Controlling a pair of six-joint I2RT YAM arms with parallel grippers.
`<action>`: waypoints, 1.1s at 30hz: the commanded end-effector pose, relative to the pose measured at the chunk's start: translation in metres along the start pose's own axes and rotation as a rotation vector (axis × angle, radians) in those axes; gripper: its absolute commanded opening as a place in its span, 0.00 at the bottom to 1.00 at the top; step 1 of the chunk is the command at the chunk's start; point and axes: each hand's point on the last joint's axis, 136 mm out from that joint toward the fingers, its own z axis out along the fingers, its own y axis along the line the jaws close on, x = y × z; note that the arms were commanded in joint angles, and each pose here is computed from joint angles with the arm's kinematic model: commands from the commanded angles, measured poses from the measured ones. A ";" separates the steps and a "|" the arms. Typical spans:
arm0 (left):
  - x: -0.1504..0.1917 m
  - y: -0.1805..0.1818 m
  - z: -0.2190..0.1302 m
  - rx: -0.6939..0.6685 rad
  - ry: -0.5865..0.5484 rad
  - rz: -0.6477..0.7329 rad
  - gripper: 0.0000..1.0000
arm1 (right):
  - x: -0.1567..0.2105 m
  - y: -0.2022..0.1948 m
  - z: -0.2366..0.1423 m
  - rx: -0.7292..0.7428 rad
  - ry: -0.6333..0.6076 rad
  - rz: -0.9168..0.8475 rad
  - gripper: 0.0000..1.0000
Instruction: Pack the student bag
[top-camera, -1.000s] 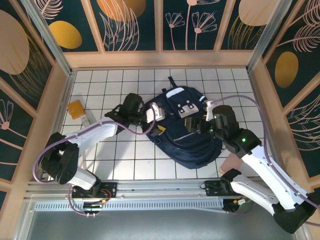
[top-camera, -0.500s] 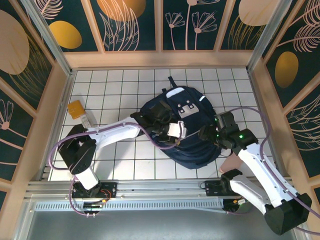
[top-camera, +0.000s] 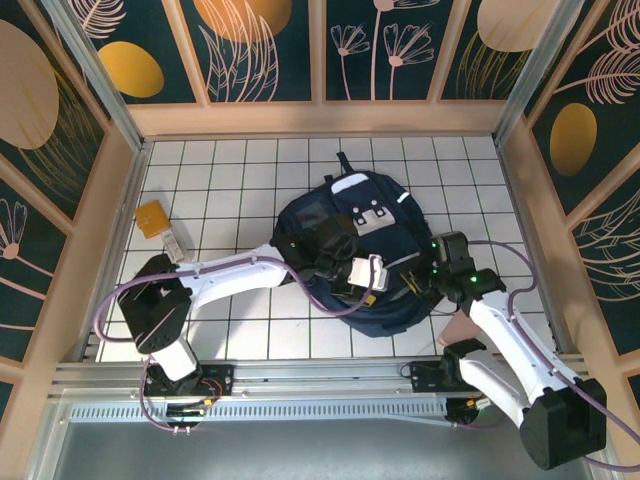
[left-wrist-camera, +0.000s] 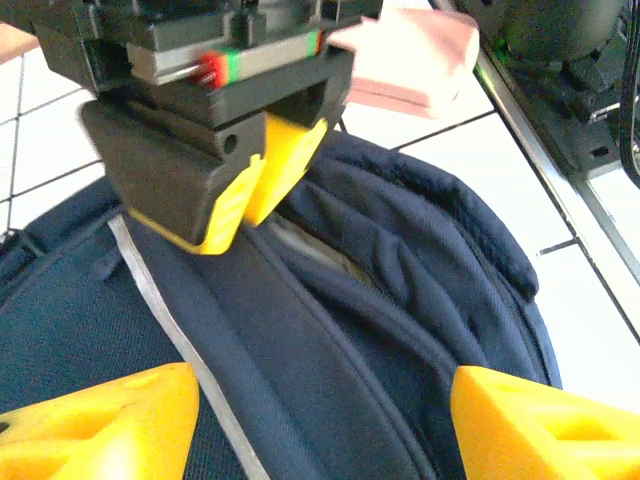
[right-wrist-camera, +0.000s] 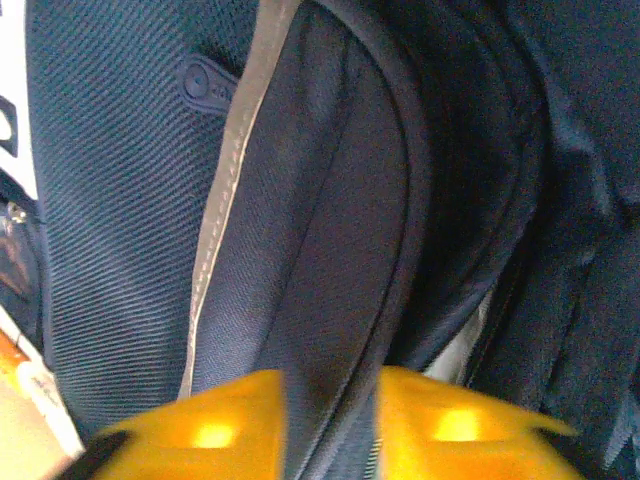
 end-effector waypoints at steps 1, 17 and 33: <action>-0.014 -0.001 -0.011 -0.029 -0.067 -0.017 0.69 | -0.007 0.037 -0.006 -0.140 -0.014 0.059 0.00; 0.016 0.045 -0.022 -0.345 0.048 -0.167 0.74 | 0.000 0.123 -0.050 -0.375 0.026 0.021 0.00; -0.010 0.050 -0.038 -0.468 -0.028 -0.280 0.99 | -0.015 0.178 -0.063 -0.484 -0.012 0.135 0.00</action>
